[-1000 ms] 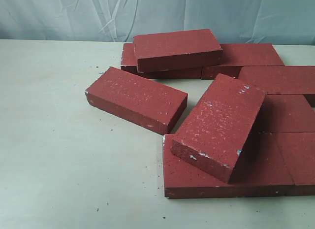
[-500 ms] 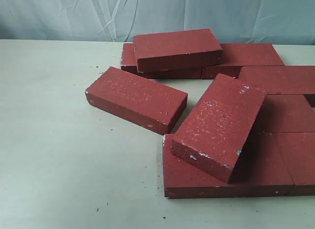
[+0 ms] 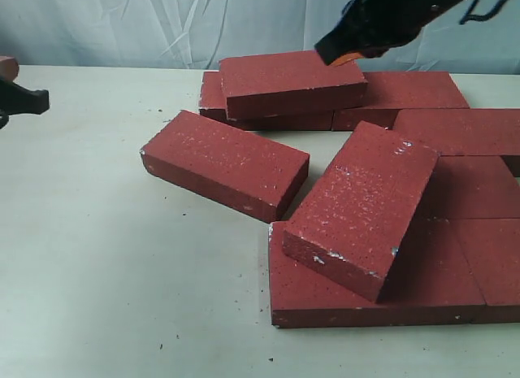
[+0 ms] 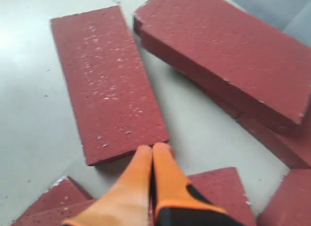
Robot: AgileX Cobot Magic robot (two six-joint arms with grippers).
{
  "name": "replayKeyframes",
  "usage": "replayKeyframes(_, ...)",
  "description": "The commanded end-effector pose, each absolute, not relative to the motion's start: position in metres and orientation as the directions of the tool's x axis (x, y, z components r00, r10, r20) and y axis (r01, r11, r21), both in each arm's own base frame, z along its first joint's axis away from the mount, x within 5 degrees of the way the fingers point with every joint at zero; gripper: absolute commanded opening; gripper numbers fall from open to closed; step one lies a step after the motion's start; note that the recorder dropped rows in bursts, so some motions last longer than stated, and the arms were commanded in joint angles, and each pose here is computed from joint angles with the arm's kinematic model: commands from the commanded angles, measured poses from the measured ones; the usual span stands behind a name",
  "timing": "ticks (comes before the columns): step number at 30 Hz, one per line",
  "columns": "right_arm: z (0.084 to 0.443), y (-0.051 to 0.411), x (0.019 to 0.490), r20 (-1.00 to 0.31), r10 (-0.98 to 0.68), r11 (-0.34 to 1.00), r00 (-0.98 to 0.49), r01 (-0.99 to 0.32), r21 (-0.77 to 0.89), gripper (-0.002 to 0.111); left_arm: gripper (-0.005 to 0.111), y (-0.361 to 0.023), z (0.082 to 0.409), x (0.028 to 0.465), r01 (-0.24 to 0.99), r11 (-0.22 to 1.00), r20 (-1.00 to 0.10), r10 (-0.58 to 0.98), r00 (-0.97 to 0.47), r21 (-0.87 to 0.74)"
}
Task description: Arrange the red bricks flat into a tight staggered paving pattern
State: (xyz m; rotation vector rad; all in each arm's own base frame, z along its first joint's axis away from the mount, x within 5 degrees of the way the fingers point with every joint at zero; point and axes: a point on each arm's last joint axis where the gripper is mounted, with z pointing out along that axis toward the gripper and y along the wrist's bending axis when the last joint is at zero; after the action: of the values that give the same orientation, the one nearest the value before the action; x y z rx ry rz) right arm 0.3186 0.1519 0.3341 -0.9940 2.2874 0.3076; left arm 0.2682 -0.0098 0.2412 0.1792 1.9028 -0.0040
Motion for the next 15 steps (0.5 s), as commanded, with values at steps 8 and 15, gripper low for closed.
replayKeyframes(8,0.275,0.242,0.334,-0.430,-0.812,0.409,-0.394,-0.910,0.061,-0.001,0.000,-0.009,0.198,0.304,0.132,0.990,-0.876,0.112,-0.470,0.055)
replayKeyframes(15,0.220,0.287,0.330,-0.292,-0.924,0.216,-0.248,-0.967,0.137,-0.001,0.000,-0.010,0.180,0.318,0.133,0.991,-0.865,0.091,-0.493,0.028)
